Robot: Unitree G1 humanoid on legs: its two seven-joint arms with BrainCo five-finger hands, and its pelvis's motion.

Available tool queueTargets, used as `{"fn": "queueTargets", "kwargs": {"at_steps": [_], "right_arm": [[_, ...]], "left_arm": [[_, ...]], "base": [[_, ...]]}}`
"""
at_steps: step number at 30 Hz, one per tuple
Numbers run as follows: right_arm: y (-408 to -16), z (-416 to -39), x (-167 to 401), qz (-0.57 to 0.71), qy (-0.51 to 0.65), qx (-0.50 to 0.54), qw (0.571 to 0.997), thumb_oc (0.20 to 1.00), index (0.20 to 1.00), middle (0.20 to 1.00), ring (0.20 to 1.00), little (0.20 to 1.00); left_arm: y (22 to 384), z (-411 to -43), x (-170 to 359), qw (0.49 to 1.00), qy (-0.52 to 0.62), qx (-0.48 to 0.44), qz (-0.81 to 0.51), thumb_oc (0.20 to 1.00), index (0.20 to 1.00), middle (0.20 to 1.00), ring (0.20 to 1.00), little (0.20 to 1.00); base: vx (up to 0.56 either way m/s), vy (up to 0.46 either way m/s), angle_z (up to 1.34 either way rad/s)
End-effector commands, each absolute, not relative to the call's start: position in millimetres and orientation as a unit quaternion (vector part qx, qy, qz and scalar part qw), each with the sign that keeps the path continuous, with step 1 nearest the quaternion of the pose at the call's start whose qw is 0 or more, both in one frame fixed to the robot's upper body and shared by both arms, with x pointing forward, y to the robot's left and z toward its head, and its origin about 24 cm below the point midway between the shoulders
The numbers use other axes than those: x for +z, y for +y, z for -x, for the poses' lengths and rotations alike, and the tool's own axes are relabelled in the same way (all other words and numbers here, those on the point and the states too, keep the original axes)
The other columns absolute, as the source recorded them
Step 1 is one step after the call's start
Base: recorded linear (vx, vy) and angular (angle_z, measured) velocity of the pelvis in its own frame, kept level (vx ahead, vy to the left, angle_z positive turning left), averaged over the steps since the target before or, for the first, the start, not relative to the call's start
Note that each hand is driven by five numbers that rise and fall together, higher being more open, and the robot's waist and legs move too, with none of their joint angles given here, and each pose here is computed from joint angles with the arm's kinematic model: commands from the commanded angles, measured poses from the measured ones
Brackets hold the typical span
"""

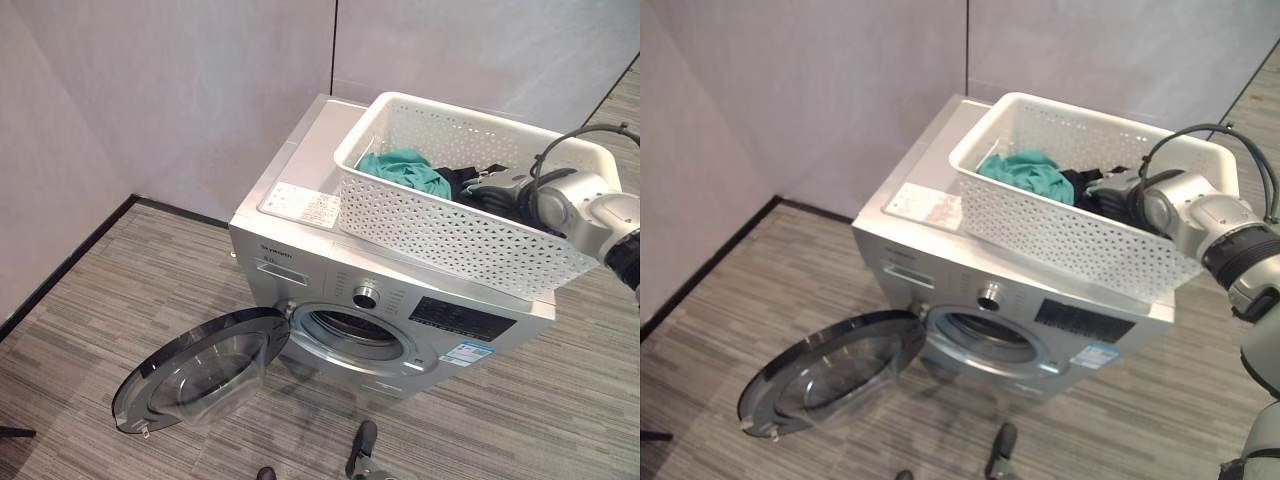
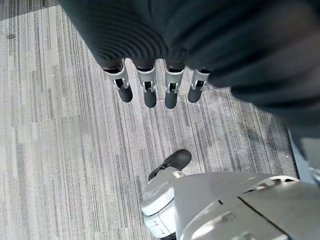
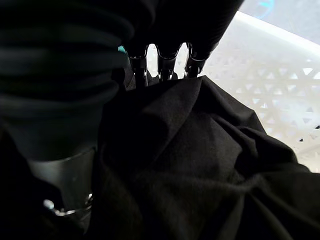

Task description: Grab the laundry basket,head to the washer,open it,put in the laundry and shut it.

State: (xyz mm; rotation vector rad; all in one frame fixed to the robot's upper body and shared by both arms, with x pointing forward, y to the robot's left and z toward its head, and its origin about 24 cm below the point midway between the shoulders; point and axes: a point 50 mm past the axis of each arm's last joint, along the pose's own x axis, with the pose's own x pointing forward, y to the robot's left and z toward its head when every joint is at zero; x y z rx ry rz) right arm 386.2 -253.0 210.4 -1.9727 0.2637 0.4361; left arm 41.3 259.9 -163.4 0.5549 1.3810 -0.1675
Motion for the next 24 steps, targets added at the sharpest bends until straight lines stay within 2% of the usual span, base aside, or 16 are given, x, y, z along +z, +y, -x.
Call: {"fn": "queueTargets", "kwargs": {"at_steps": [1,3,6,7,9,10,11,12,15,19,20,23,24], "right_arm": [[-243,-397,267,0.834,0.122,0.124,0.524,1.000,1.000,1.000,1.000,1.000],[-227,-400,266,0.848,0.129,0.143,0.494,1.000,1.000,1.000,1.000,1.000],[-217,-401,266,0.853,0.123,0.152,0.484,1.000,1.000,1.000,1.000,1.000],[-215,-401,266,0.856,0.124,0.152,0.479,0.787,0.787,0.787,0.787,0.787],[-208,-402,264,0.862,0.122,0.159,0.466,0.592,0.592,0.592,0.592,0.592],[-206,-402,264,0.864,0.122,0.161,0.461,0.435,0.435,0.435,0.435,0.435],[-204,-402,263,0.865,0.122,0.163,0.458,0.360,0.360,0.360,0.360,0.360],[-201,-402,264,0.866,0.120,0.164,0.458,0.200,0.200,0.200,0.200,0.200],[-199,-402,265,0.868,0.117,0.165,0.454,0.200,0.200,0.200,0.200,0.200],[-209,-404,265,0.861,0.123,0.147,0.471,0.200,0.200,0.200,0.200,0.200],[-213,-404,269,0.853,0.117,0.133,0.490,0.200,0.200,0.200,0.200,0.200],[-214,-405,274,0.844,0.108,0.120,0.511,0.200,0.200,0.200,0.200,0.200],[-217,-407,282,0.832,0.097,0.097,0.538,0.200,0.200,0.200,0.200,0.200]], "left_arm": [[270,-63,-158,0.739,0.617,-0.069,-0.260,1.000,1.000,1.000,1.000,1.000],[271,-67,-157,0.739,0.618,-0.070,-0.260,1.000,1.000,1.000,1.000,1.000],[270,-70,-157,0.740,0.617,-0.070,-0.260,1.000,1.000,1.000,1.000,1.000],[269,-71,-157,0.740,0.617,-0.068,-0.259,1.000,1.000,1.000,1.000,1.000],[269,-74,-157,0.741,0.615,-0.068,-0.259,1.000,1.000,1.000,1.000,1.000],[269,-75,-157,0.741,0.615,-0.067,-0.261,1.000,1.000,1.000,1.000,1.000],[269,-75,-156,0.741,0.615,-0.066,-0.261,1.000,1.000,1.000,1.000,1.000],[270,-75,-156,0.740,0.617,-0.064,-0.260,1.000,1.000,1.000,1.000,1.000],[270,-75,-156,0.739,0.618,-0.064,-0.262,1.000,1.000,1.000,1.000,1.000],[270,-73,-156,0.737,0.620,-0.064,-0.261,1.000,1.000,1.000,1.000,1.000],[270,-73,-157,0.737,0.621,-0.061,-0.260,1.000,1.000,1.000,1.000,1.000],[271,-71,-157,0.736,0.624,-0.058,-0.258,1.000,1.000,1.000,1.000,1.000],[271,-69,-157,0.735,0.626,-0.055,-0.255,1.000,1.000,1.000,1.000,1.000]], "base": [[0.02,-0.014,0.20],[0.03,-0.010,0.24],[0.02,0.002,0.16],[0.04,-0.002,0.05],[0.02,0.000,0.00],[0.00,0.000,0.00],[0.00,0.000,0.00],[0.00,0.000,0.00],[0.01,0.003,-0.01],[0.00,0.000,0.00],[0.00,0.000,0.00],[0.00,0.008,-0.04],[0.00,0.006,-0.05]]}}
